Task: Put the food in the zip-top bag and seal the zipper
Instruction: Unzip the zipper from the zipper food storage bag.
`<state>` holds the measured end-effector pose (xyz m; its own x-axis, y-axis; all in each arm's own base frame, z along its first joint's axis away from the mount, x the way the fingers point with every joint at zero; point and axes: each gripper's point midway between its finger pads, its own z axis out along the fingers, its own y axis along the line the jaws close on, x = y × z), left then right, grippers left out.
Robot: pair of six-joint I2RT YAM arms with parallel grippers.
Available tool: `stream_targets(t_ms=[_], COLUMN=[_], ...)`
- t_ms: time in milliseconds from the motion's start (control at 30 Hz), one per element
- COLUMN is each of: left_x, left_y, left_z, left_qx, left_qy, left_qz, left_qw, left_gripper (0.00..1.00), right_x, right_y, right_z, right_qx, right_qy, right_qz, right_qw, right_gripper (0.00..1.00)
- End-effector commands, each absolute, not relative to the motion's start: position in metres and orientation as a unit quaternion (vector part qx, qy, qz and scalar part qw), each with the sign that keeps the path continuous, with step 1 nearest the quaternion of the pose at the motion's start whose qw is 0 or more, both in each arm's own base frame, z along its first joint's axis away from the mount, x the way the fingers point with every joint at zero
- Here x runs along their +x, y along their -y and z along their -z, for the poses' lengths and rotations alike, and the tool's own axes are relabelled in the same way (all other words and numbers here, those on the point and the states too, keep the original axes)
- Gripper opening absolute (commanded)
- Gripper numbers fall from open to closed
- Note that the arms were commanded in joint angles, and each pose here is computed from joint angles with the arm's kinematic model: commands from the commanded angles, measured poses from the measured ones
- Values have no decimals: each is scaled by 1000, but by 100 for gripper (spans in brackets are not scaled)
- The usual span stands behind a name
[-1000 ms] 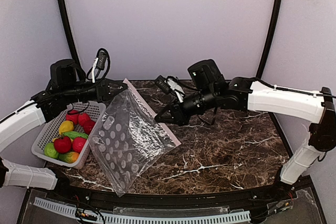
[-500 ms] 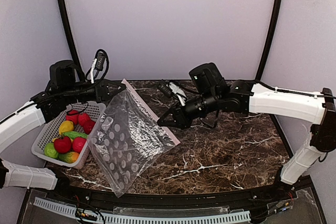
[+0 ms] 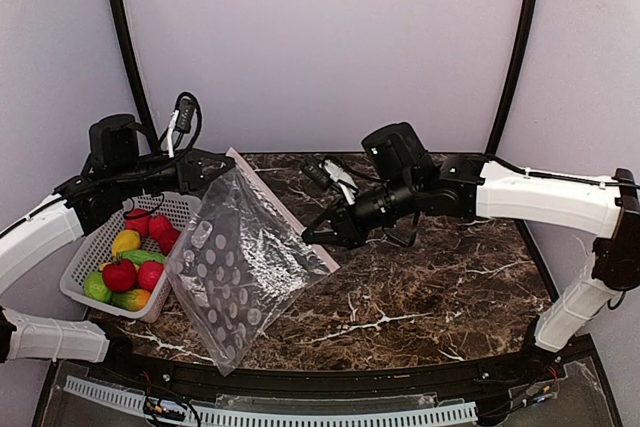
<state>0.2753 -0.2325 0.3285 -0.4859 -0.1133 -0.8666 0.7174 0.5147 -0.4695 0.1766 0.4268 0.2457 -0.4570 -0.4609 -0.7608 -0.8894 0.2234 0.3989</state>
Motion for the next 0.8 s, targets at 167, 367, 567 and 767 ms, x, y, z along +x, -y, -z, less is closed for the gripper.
stream_targets(t_ms=[167, 367, 567, 767], left_x=[284, 285, 286, 287], left_y=[216, 214, 212, 209], left_z=[-345, -345, -345, -345], left_qx=[185, 185, 184, 182], left_qy=[-721, -721, -722, -722], left_qz=[433, 432, 431, 428], left_qw=[508, 509, 509, 512], left_gripper=[1, 1, 1, 1], right_x=[160, 158, 156, 154], right_y=[-406, -404, -400, -396], right_z=[-223, -220, -217, -214], right_qx=[-452, -449, -447, -445], right_qy=[-767, -771, -776, -780], right_qz=[-411, -409, -404, -400], right_qw=[198, 192, 189, 185], right_gripper=[0, 0, 0, 0])
